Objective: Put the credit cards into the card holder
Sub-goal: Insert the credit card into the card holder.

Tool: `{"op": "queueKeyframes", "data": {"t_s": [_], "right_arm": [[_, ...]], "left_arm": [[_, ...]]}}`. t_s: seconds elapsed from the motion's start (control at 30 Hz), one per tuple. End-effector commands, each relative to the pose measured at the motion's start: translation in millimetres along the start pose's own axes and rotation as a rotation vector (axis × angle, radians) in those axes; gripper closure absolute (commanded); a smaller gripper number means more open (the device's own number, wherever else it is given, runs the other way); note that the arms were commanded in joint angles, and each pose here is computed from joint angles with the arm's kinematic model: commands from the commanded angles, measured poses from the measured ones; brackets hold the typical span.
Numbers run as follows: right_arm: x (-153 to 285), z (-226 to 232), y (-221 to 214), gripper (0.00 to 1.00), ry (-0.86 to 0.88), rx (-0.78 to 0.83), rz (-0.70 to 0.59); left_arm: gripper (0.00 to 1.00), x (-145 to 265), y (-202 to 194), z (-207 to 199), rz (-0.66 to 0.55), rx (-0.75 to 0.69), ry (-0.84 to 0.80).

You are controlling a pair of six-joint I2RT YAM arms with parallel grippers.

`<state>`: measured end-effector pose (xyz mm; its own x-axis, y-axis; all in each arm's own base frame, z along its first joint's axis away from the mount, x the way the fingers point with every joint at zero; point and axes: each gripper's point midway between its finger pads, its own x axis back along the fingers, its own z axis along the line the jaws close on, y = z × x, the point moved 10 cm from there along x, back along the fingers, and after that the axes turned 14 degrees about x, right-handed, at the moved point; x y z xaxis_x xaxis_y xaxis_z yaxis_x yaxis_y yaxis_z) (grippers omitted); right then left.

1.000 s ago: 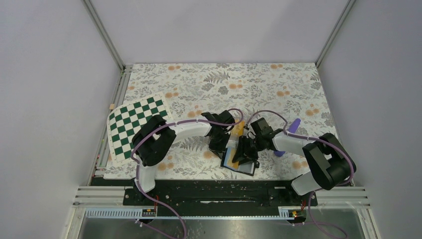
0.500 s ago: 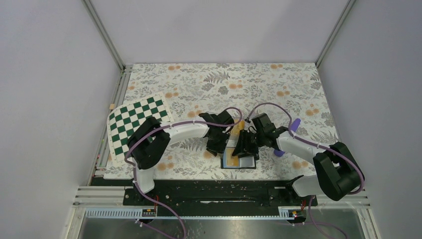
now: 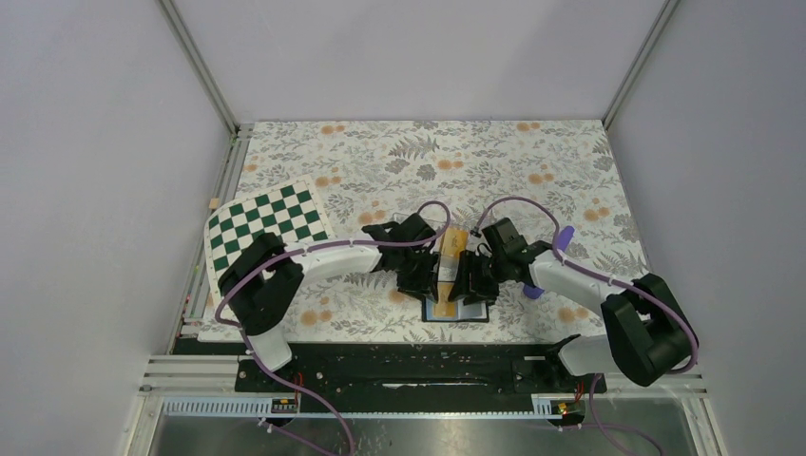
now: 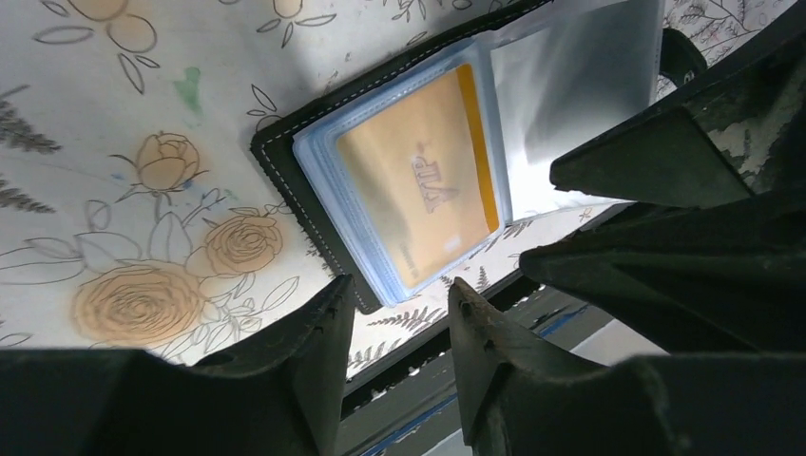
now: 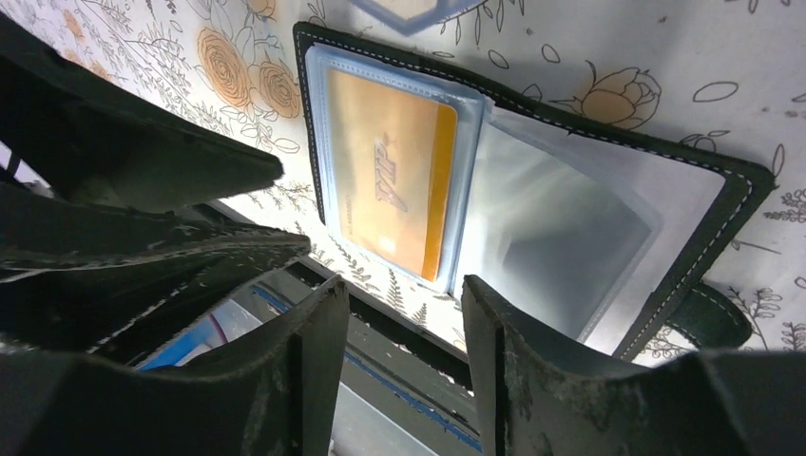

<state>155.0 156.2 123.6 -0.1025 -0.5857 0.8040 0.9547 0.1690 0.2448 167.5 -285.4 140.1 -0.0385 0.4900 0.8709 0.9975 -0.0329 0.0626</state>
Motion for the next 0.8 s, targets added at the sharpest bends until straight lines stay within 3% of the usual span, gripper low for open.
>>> {"op": "queueKeyframes", "data": {"t_s": [0.0, 0.3, 0.5, 0.77], "right_arm": [[-7.3, 0.6, 4.5, 0.47, 0.024, 0.024, -0.005], [-24.6, -7.7, 2.6, 0.71, 0.033, -0.004, 0.050], [-26.9, -6.8, 2.5, 0.79, 0.058, -0.017, 0.047], [-29.2, -6.2, 5.2, 0.91, 0.064, -0.024, 0.058]], "left_arm": [[0.60, -8.5, 4.4, -10.7, -0.008, 0.082, -0.171], [0.67, -24.1, 1.4, 4.5, -0.029, 0.150, -0.180], [0.74, -19.0, 3.3, 2.6, -0.049, 0.143, -0.160], [0.72, -3.8, 8.5, -3.8, -0.095, 0.107, -0.127]]}}
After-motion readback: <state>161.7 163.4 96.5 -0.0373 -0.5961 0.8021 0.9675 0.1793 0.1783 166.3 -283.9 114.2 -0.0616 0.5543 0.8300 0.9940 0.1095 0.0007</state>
